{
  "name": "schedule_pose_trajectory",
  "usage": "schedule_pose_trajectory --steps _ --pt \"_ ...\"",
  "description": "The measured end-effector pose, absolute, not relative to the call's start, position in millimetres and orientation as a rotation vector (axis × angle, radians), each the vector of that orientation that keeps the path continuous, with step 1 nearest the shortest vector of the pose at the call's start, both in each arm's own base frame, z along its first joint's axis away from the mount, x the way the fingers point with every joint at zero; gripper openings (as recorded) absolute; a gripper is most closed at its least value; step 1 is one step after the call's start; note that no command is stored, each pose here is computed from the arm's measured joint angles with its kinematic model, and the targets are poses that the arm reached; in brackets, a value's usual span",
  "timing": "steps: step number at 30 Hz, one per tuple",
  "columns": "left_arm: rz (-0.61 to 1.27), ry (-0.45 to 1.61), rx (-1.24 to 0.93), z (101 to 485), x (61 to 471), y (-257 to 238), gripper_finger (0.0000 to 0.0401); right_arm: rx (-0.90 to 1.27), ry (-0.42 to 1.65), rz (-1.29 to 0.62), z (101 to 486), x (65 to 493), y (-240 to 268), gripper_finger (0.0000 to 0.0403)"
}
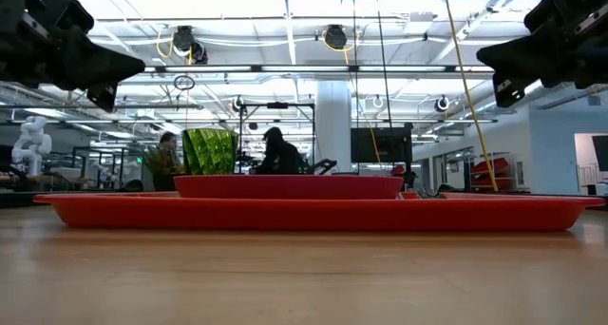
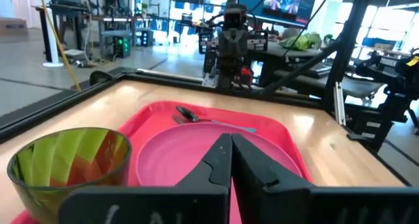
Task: Pick and place plate/cup/fork/spoon on tray
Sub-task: Return to Home Position
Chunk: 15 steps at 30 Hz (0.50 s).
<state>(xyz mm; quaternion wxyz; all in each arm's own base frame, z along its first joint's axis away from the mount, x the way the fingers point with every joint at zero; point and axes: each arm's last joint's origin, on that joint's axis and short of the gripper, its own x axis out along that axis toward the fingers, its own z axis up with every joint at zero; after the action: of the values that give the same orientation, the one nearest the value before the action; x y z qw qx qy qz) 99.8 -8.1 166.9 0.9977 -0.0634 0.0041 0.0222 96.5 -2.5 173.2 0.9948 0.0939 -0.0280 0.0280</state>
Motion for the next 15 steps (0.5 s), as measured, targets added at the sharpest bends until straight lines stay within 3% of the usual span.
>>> schedule_pose_trajectory --steps 15 --pt "0.056 -0.011 -0.073 168.4 100.1 -7.8 0.0025 0.183 -0.080 0.055 175.5 96.6 -2.6 0.0007"
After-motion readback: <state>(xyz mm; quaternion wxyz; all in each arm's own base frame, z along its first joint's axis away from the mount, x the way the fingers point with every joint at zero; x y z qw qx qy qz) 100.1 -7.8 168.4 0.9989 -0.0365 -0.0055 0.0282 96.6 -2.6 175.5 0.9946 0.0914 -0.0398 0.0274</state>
